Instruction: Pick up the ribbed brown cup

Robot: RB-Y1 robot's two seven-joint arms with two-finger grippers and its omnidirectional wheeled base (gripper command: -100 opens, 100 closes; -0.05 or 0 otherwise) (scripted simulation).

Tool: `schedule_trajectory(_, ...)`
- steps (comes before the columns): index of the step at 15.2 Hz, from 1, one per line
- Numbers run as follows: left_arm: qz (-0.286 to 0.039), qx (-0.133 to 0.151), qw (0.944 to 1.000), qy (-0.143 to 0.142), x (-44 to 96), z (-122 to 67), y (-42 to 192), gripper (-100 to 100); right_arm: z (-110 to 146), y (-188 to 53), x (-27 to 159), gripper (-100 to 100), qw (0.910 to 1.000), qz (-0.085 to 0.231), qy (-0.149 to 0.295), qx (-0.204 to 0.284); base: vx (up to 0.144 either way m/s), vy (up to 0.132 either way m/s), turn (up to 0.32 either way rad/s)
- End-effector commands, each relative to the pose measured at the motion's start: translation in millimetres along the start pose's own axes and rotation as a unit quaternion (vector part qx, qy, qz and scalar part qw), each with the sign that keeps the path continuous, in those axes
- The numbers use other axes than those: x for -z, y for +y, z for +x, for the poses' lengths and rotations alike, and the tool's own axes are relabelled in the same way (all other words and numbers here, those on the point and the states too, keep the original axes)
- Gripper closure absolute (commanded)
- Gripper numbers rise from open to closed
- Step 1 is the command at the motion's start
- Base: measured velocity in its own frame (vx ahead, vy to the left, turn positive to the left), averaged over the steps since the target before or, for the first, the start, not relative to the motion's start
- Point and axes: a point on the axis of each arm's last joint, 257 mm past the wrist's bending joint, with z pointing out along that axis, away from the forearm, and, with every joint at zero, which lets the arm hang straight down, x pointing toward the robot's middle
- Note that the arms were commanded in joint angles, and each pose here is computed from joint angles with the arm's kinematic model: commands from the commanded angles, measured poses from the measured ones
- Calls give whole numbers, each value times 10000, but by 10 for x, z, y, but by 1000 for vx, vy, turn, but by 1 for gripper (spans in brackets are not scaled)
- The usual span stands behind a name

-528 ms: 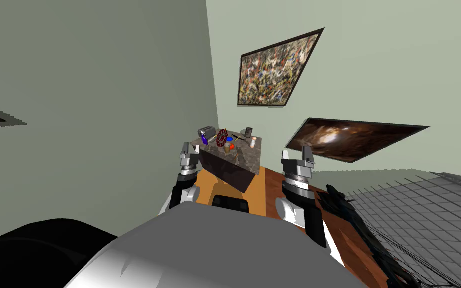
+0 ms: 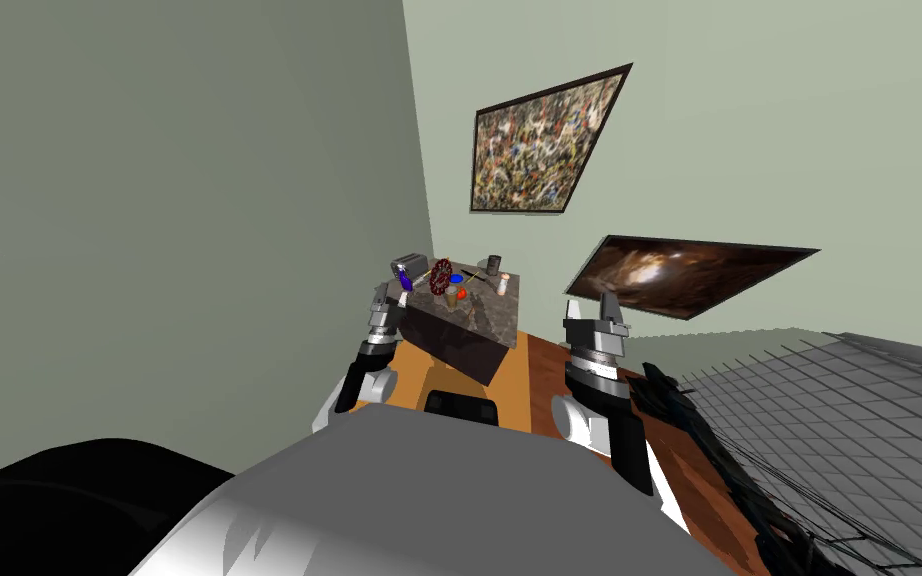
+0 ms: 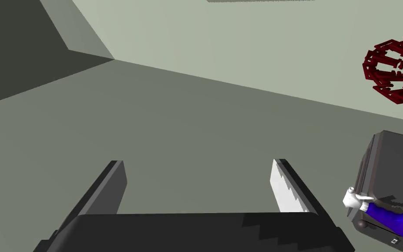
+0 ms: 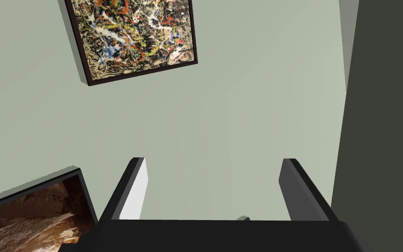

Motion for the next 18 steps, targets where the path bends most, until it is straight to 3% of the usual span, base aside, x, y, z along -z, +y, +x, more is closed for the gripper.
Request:
schedule_trajectory(1,-234,124,9996,105,-42,-1,141,-100,0,0,0,0,10000,0,0,0,16,11,-80)
schedule_trajectory(10,-997,440,9936,300,-128,14,572,-100,0,0,0,0,10000,0,0,0,14,12,-82)
schedule_trajectory(14,-1403,677,9869,418,-195,25,801,-100,0,0,0,0,10000,0,0,0,14,10,-81)
schedule_trajectory(17,-1565,666,9846,403,-171,21,882,-100,0,0,0,0,10000,0,0,0,10,12,-55)
schedule_trajectory(18,-1724,790,9808,458,-210,26,970,-100,0,0,0,0,10000,0,0,0,11,7,-99)
